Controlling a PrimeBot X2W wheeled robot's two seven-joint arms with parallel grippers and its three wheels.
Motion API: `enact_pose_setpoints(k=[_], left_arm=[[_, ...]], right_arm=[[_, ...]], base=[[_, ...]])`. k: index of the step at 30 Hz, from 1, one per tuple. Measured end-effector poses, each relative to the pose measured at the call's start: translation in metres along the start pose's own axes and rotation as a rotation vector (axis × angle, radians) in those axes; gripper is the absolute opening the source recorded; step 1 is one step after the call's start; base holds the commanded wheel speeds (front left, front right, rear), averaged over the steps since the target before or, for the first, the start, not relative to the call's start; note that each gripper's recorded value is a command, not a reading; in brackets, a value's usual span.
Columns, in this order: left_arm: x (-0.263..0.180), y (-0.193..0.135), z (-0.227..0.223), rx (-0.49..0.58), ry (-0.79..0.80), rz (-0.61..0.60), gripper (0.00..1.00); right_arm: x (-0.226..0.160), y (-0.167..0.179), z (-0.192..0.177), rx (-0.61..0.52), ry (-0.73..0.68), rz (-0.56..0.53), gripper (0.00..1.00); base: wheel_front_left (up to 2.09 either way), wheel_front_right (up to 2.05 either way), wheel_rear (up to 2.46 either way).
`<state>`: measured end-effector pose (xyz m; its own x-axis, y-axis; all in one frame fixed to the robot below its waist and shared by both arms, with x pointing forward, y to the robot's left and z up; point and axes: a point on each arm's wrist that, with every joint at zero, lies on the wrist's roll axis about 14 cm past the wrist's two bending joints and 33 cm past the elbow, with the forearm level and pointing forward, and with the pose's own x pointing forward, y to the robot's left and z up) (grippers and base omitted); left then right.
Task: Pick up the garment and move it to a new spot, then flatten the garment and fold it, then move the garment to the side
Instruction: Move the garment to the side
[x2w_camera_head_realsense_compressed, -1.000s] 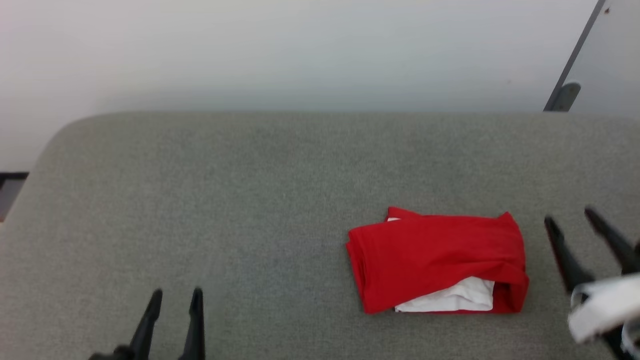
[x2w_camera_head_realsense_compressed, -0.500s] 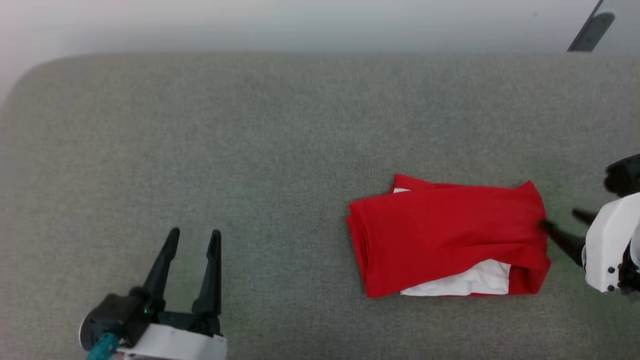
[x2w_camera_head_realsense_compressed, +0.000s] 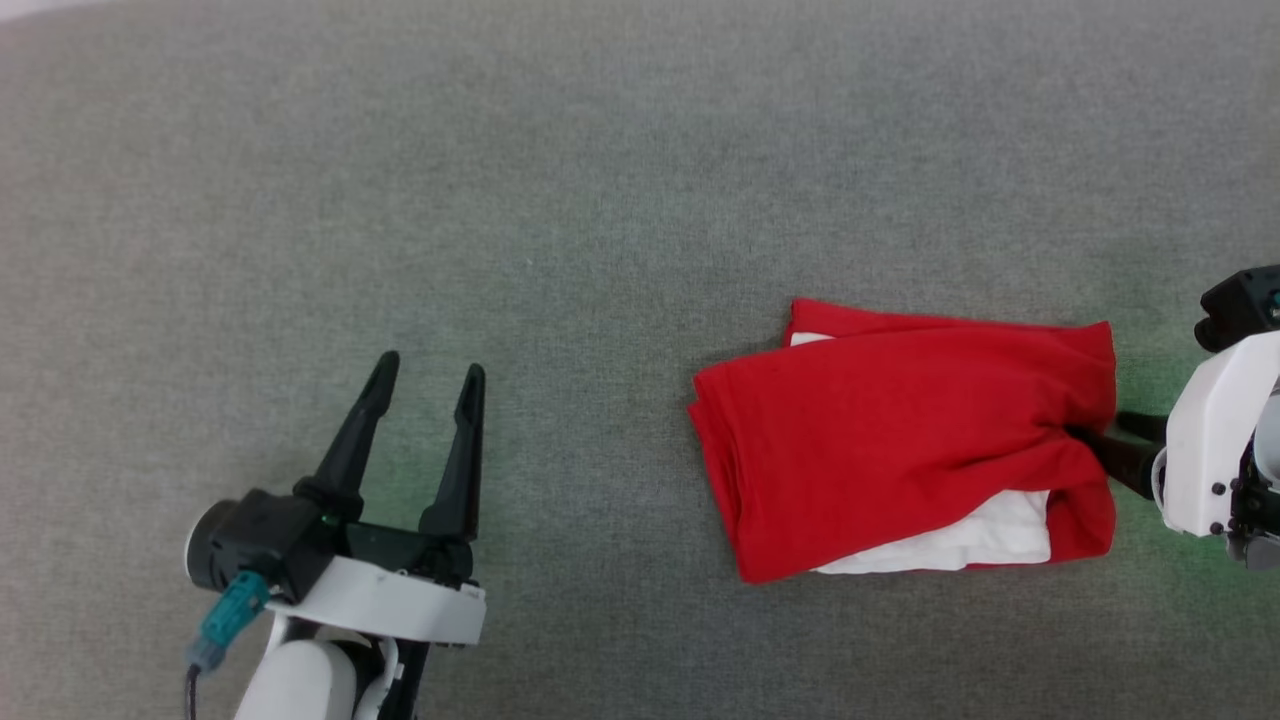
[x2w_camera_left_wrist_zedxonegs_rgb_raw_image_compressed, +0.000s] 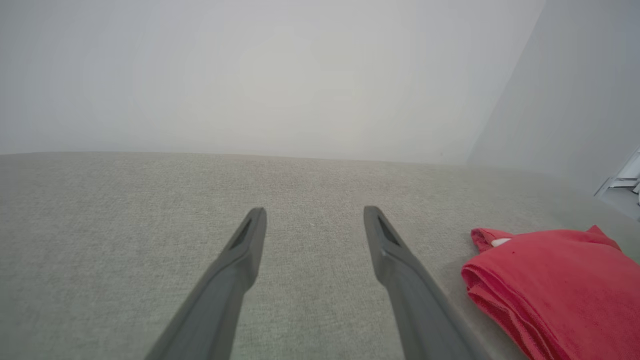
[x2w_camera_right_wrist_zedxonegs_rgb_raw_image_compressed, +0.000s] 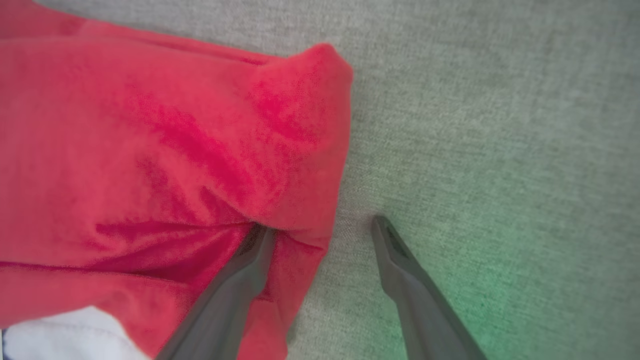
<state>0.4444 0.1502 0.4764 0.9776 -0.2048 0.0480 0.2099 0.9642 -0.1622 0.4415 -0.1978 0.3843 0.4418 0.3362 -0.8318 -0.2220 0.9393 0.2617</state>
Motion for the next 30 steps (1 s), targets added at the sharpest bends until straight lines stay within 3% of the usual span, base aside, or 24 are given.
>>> enact_pose_setpoints(k=[1,2,4,13,20,30], left_arm=[[0.001,0.0,-0.004,0.0,0.009,-0.002,1.0],[0.003,0.001,-0.006,0.001,0.016,-0.002,1.0],[0.004,0.003,-0.011,0.003,0.028,-0.001,1.0],[0.021,-0.012,-0.018,0.007,0.039,-0.078,1.0],[0.061,-0.046,-0.009,0.02,-0.019,-0.214,1.0],[0.136,-0.129,-0.005,0.065,-0.119,-0.516,1.0]], right_arm=[[0.003,0.0,0.0,0.005,-0.003,0.002,0.96],[0.006,-0.001,0.0,0.008,-0.004,0.004,0.48],[0.009,0.0,0.001,0.007,-0.014,0.009,0.0],[-0.005,-0.008,0.011,0.085,-0.182,0.009,0.0],[-0.059,-0.08,0.021,0.142,-0.382,-0.186,0.0],[-0.111,-0.176,0.014,0.207,-0.475,-0.479,0.0]], base=[[0.0,0.0,0.0],[0.0,0.0,0.0],[0.0,0.0,0.0],[0.0,0.0,0.0],[0.0,0.0,0.0],[0.0,0.0,0.0]])
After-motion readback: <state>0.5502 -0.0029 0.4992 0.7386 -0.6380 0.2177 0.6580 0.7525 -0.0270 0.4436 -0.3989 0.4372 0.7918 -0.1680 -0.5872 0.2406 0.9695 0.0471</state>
